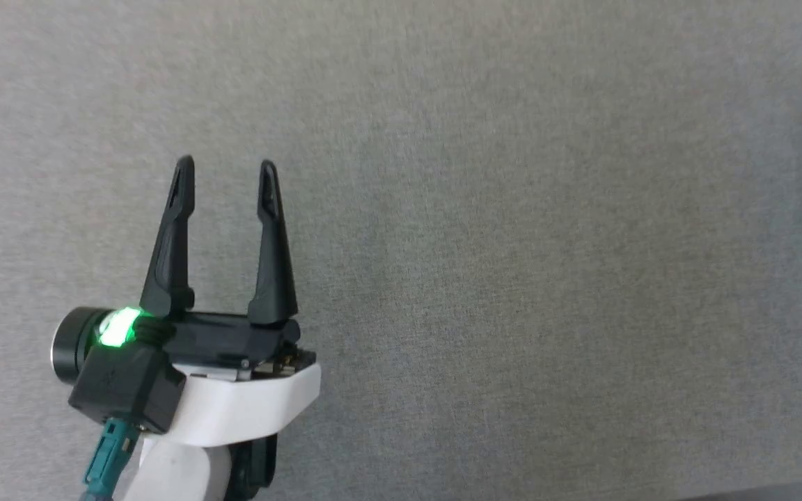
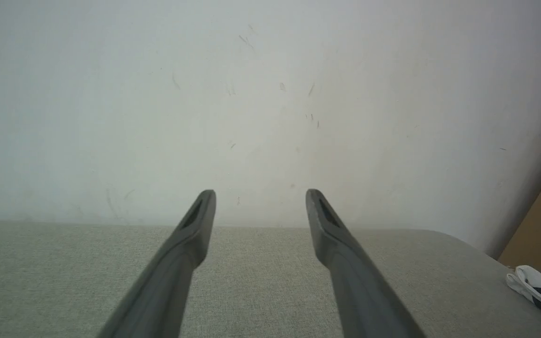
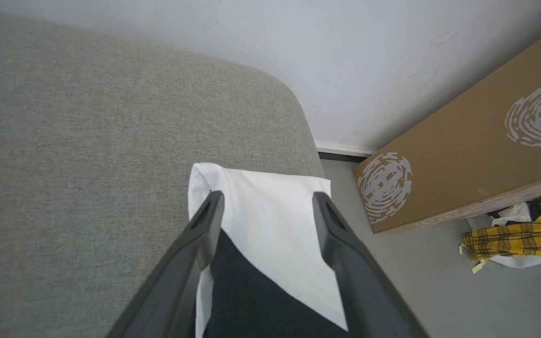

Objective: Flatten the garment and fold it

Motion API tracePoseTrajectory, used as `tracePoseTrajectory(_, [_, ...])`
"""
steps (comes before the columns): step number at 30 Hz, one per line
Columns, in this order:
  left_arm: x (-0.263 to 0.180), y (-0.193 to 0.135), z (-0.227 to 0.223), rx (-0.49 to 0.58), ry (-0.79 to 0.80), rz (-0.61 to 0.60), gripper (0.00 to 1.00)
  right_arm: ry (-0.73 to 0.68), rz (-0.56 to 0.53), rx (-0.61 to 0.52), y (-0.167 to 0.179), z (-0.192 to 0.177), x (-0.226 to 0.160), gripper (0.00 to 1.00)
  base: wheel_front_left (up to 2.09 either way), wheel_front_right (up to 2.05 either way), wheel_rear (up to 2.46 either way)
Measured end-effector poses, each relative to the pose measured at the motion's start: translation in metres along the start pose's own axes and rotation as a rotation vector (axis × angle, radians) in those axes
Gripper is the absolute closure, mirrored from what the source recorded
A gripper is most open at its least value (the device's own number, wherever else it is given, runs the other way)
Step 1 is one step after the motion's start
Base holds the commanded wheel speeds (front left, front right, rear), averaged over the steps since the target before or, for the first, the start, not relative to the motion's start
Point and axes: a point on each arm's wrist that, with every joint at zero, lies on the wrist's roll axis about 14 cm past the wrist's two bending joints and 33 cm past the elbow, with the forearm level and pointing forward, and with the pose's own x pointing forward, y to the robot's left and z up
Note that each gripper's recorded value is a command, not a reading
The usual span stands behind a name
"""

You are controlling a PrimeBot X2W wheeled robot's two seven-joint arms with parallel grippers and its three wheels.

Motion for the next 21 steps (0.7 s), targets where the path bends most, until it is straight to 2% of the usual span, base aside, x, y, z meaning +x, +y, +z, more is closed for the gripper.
tracePoseTrajectory(7, [-0.019, 0.007, 0.034, 0.031, -0.041, 0.037, 0.0, -0.23, 0.115, 0.094, 0.043, 0.043, -0.049, 0.0, 0.0, 0.0, 0.0])
tracePoseTrajectory(14, [-0.043, 0.024, 0.055, 0.123, -0.052, 0.077, 0.0, -0.495, 0.199, 0.18, 0.081, 0.088, -0.106, 0.0, 0.0, 0.0, 0.0])
tracePoseTrajectory(21, [-0.074, 0.043, 0.068, 0.208, -0.041, 0.143, 0.0, -0.647, 0.244, 0.238, 0.116, 0.095, -0.152, 0.0, 0.0, 0.0, 0.0])
